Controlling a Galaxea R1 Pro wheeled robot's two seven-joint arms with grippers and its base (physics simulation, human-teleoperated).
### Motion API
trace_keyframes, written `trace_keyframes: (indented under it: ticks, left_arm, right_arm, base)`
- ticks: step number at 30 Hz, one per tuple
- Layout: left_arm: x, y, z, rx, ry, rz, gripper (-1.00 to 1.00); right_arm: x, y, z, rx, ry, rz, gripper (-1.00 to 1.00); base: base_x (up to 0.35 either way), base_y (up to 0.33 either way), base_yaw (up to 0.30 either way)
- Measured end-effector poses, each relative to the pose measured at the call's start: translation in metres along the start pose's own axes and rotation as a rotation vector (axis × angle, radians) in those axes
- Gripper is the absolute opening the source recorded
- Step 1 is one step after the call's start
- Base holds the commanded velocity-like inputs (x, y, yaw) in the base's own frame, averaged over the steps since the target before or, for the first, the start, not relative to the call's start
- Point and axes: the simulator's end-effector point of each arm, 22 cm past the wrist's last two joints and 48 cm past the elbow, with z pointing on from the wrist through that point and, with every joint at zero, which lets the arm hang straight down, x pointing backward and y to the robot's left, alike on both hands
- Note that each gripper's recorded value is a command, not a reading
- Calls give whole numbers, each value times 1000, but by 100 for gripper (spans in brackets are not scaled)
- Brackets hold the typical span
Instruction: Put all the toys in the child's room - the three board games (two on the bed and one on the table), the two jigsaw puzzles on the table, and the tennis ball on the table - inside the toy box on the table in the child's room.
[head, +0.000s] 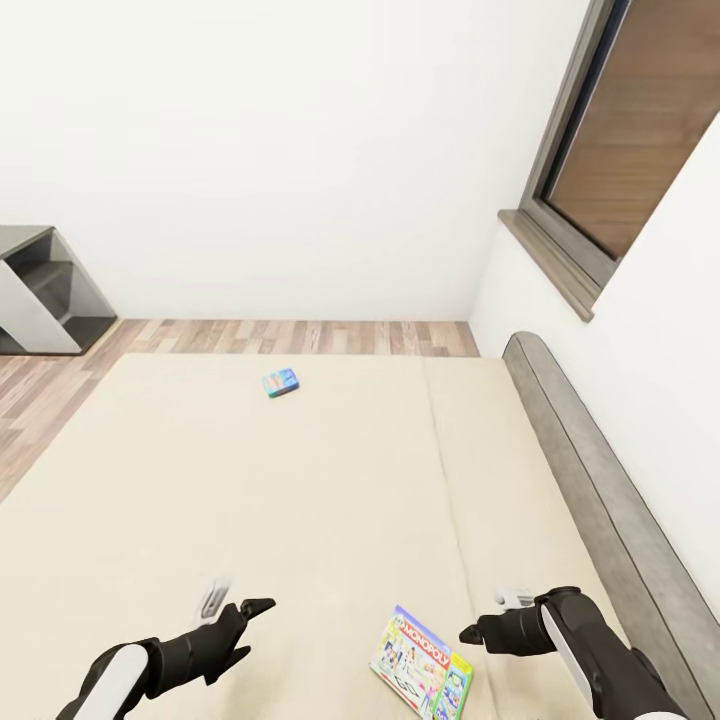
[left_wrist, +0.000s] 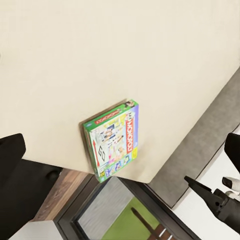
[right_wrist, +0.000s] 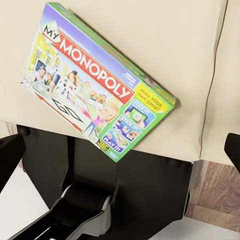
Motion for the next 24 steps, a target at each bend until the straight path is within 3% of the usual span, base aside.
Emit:
trace_keyframes:
  ticks: [6, 9, 14, 24]
  left_arm:
    - [0, 1, 0, -1, 0, -2, 100]
    - [3, -11, 2, 35, 5, -20, 100]
    - [6, -13, 4, 41, 8, -24, 100]
    - [6, -13, 4, 41, 8, -24, 100]
  right_arm:
    - [0, 0, 0, 0, -2, -1, 100]
    - [-20, 11, -3, -10, -44, -28, 100]
    - [-41, 14, -10, -10, -77, -42, 100]
    - [-43, 14, -11, -9, -80, -44, 100]
  base:
    - [0, 0, 0]
    - [0, 0, 0]
    - [0, 0, 0]
    - [0, 0, 0]
